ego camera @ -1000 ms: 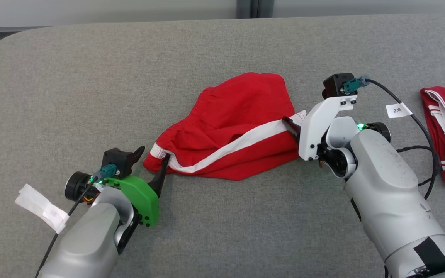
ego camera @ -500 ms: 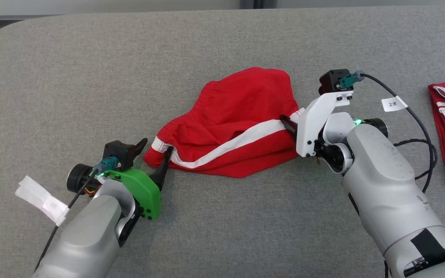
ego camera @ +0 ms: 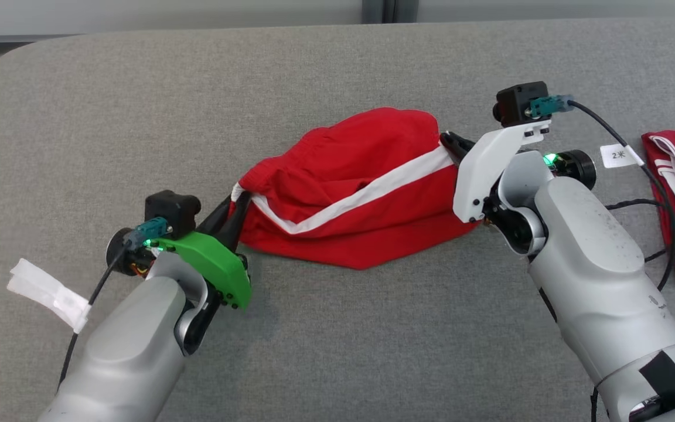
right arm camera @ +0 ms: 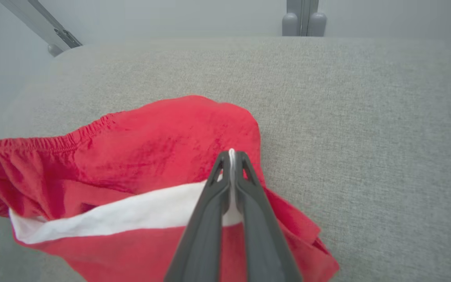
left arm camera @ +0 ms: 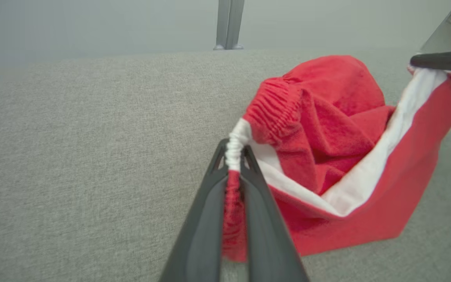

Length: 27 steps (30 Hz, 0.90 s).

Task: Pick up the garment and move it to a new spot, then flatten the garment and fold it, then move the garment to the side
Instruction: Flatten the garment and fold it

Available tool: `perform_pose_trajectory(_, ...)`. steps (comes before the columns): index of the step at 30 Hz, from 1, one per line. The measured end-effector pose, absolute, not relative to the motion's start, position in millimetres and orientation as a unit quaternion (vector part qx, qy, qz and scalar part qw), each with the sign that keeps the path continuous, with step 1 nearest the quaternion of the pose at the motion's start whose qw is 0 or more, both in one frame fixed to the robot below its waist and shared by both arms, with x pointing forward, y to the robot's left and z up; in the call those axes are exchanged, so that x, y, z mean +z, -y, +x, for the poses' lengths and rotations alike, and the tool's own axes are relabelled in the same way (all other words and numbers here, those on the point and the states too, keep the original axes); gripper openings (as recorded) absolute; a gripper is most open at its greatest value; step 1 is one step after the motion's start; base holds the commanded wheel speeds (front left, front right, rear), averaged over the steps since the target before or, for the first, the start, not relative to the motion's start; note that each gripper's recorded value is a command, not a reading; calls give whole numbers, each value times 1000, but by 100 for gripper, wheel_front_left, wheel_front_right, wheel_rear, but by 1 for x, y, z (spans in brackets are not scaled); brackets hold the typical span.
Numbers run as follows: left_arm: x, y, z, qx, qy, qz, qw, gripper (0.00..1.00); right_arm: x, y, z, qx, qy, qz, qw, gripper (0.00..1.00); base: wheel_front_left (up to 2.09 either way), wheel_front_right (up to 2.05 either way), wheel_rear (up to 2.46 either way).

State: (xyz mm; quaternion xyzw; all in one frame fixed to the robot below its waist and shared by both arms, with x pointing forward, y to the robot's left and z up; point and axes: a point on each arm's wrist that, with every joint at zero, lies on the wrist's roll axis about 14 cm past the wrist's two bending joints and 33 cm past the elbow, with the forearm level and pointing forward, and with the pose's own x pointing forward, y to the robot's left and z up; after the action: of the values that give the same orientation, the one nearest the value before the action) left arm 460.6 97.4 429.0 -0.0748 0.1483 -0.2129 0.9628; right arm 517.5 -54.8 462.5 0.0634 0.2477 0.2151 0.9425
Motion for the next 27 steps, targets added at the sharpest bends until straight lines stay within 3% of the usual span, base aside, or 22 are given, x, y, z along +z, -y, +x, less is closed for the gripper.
perform_pose_trajectory(7, 470, -80, 455, -217, -96, -177, 955, 0, 510, 83, 518, 197, -143, 79, 967, 0, 0, 0, 0)
perform_pose_trajectory(15, 507, -61, 467, -229, -80, -313, 918, 0, 554, 126, 519, 156, -60, 88, 982, 0, 0, 0, 0)
perform_pose_trajectory(22, 549, -58, 544, -224, -53, -331, 915, 0, 593, 124, 568, 156, -4, 82, 984, 0, 0, 0, 0)
perform_pose_trajectory(27, 593, -58, 604, -218, 22, -324, 920, 0, 643, 131, 608, 139, 106, 74, 982, 0, 0, 0, 0)
